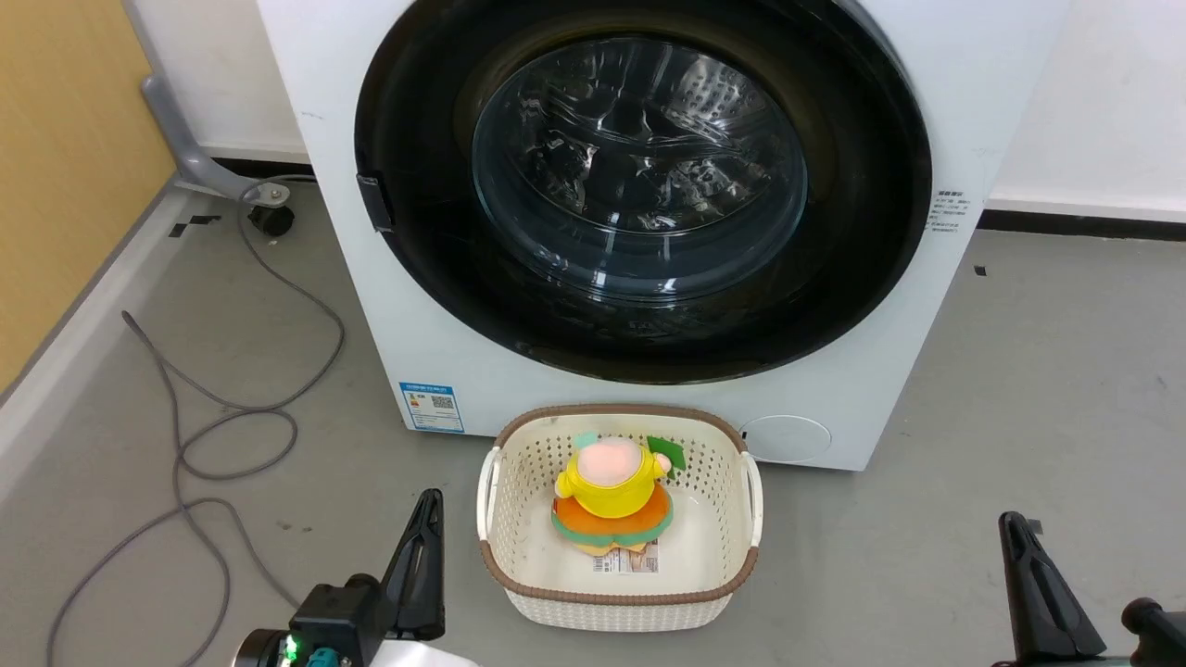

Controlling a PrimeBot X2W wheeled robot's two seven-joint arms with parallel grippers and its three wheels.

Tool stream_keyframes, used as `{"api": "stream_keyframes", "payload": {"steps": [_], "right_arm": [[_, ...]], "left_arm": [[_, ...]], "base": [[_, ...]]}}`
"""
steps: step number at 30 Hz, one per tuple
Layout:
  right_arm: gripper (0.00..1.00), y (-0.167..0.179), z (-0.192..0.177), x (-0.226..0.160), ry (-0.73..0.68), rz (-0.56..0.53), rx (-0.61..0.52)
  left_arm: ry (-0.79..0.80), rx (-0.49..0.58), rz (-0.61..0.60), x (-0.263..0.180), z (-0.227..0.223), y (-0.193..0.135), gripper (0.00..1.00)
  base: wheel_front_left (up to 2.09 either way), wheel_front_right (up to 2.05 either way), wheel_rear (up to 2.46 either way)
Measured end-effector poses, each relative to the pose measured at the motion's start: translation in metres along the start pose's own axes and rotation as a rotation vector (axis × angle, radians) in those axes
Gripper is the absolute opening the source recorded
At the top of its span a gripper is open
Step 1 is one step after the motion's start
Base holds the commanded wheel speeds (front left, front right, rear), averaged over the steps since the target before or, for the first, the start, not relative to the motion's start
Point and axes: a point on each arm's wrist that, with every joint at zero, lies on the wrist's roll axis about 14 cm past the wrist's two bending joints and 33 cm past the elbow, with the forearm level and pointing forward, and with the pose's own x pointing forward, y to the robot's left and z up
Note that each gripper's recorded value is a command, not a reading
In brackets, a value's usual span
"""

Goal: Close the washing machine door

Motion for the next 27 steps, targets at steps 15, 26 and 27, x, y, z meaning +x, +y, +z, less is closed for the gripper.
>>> {"api": "stream_keyframes", "payload": {"steps": [15,26,27], "right_arm": [[0.0,0.0018,-0.0043,0.0007,0.025,0.007,-0.026],[0.0,0.0046,-0.0047,0.0041,0.035,0.014,-0.038],[0.0,0.0048,-0.005,0.0041,0.036,0.015,-0.041]], "left_arm": [[0.022,0.018,0.009,0.0014,-0.0021,0.0051,0.0],[0.034,0.034,0.016,0.0029,-0.002,0.0086,0.0],[0.033,0.035,0.016,0.0032,-0.0016,0.0089,0.0]], "base": [[0.0,0.0,0.0],[0.0,0.0,0.0],[0.0,0.0,0.0]]}}
